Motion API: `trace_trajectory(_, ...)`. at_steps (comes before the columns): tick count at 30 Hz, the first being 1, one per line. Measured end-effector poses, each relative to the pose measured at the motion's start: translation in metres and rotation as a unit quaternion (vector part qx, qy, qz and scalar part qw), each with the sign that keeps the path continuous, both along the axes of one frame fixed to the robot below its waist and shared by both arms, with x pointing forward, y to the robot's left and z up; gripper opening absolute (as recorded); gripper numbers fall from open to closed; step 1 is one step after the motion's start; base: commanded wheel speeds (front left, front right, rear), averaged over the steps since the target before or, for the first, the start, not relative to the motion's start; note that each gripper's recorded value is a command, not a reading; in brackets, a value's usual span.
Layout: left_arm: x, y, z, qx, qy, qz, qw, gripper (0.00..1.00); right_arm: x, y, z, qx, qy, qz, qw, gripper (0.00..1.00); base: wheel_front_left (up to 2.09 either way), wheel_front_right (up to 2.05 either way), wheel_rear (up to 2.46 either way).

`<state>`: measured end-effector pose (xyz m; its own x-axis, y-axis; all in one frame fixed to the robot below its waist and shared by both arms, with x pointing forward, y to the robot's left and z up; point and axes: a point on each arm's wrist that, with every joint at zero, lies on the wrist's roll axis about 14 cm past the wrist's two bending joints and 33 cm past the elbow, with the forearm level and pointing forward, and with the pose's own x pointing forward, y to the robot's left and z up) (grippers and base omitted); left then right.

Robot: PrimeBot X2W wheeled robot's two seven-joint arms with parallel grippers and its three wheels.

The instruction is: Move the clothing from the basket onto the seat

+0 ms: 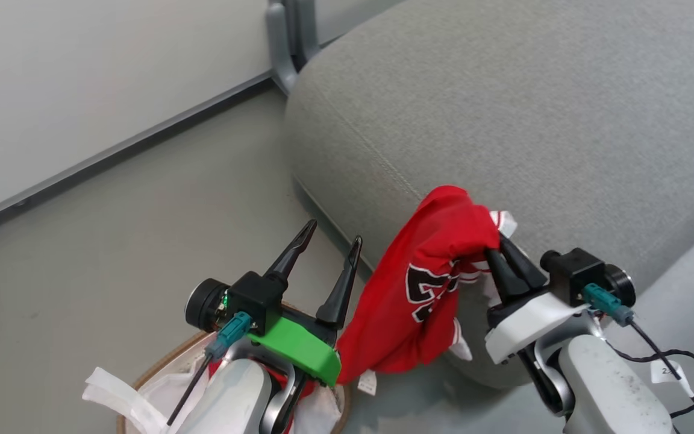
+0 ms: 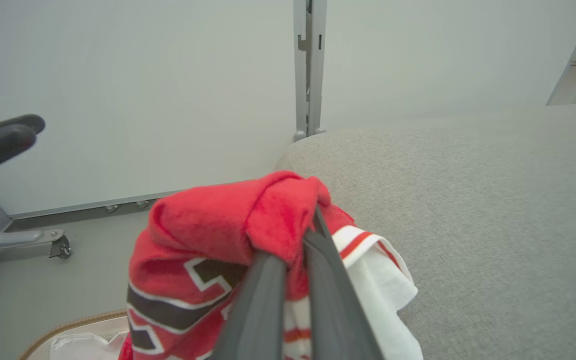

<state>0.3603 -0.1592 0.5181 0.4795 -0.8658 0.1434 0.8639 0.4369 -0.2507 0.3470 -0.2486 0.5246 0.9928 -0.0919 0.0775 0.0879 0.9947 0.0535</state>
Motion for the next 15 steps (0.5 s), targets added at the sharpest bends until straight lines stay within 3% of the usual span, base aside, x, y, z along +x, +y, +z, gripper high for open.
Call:
trace_trajectory(6, 0.002, -0.012, -0.02, 0.005, 0.025, -0.02, 0.999, 1.0, 0.004, -0.034, 0.007, -0.039, 0.007, -0.03, 0.999, 0.0, 0.0, 0.0, 0.0)
trace_trajectory(15, 0.025, -0.002, -0.057, 0.023, 0.051, -0.01, 0.998, 1.0, 0.066, -0.089, 0.082, -0.163, -0.04, -0.043, 0.985, 0.0, 0.0, 0.0, 0.0)
